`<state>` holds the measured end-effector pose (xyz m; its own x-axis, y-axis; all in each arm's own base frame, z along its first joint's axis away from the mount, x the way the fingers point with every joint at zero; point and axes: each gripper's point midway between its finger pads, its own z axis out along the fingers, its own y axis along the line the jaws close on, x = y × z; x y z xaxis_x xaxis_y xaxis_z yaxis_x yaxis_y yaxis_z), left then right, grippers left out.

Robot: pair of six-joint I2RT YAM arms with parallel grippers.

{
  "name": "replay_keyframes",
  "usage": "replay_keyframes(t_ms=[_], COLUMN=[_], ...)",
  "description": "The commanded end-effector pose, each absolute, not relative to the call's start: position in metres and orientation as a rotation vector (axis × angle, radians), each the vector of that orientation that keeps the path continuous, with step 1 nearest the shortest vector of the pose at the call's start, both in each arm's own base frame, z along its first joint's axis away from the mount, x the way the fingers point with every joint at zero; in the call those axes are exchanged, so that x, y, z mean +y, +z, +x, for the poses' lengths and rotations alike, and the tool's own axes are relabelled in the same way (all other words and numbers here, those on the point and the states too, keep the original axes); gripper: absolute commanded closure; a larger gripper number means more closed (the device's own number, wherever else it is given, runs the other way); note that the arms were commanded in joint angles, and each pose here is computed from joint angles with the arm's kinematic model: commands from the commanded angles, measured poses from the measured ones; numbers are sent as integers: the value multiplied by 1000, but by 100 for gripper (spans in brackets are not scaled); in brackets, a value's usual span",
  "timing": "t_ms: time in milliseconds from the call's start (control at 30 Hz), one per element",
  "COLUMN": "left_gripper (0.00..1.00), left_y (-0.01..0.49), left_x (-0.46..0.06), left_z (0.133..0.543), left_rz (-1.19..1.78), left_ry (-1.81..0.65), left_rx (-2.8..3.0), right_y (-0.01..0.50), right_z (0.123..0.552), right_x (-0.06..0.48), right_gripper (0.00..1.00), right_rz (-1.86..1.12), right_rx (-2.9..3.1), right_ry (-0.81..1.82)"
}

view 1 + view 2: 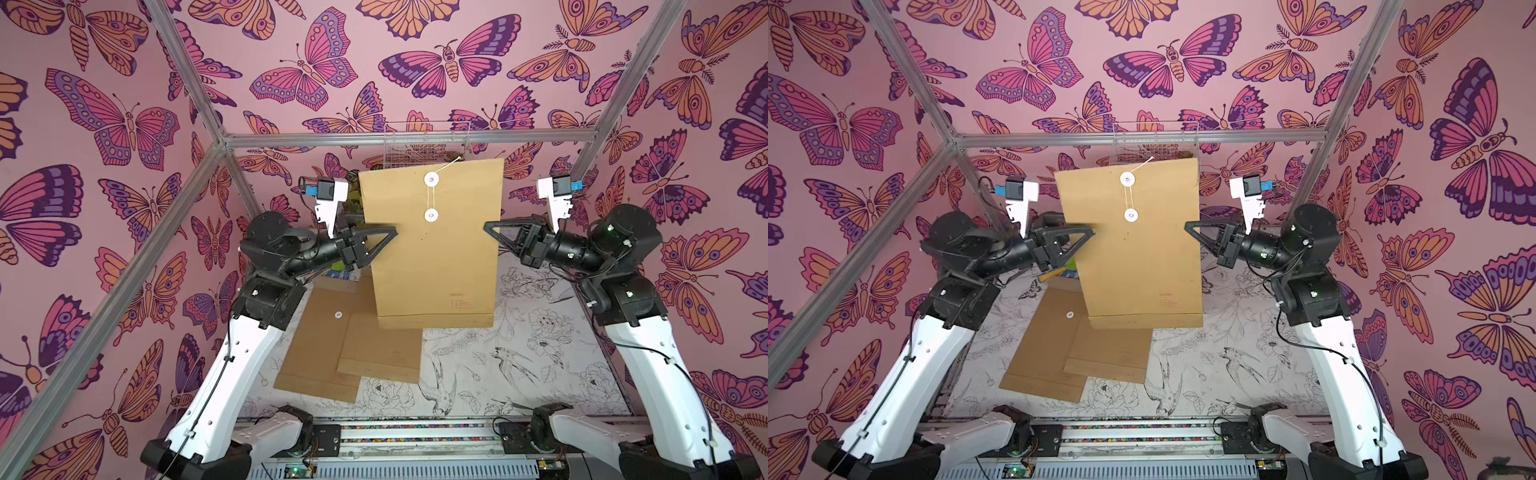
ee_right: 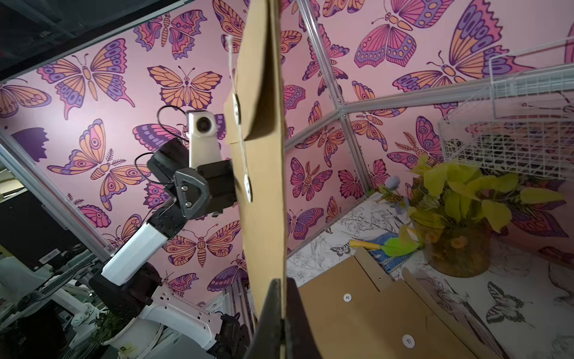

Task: Open the file bag
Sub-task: Pick up the file bag from the center of the board.

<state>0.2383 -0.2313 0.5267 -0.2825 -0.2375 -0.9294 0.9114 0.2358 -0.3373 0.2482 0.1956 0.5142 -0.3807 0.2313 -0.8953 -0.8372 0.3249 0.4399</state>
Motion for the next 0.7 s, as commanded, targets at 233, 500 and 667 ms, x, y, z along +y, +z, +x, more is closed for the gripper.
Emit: replay_keyframes(t_ms=[233, 500, 667], left_gripper=[68, 82, 95], left_y=[526, 523, 520], left_x=[-233, -238, -233], left_z=[227, 232, 236], left_rz=[727, 729, 690], left_ry=[-1335, -1347, -1298], left_rx=[1369, 1383, 1412], right_y=[528, 529, 518], right_z=[245, 250, 254], right_x=[187, 193, 187], right_gripper=[100, 100, 100], right_rz=[-489, -468, -445], right_rx=[1510, 1493, 1518], right_ry=[1244, 1347, 1268])
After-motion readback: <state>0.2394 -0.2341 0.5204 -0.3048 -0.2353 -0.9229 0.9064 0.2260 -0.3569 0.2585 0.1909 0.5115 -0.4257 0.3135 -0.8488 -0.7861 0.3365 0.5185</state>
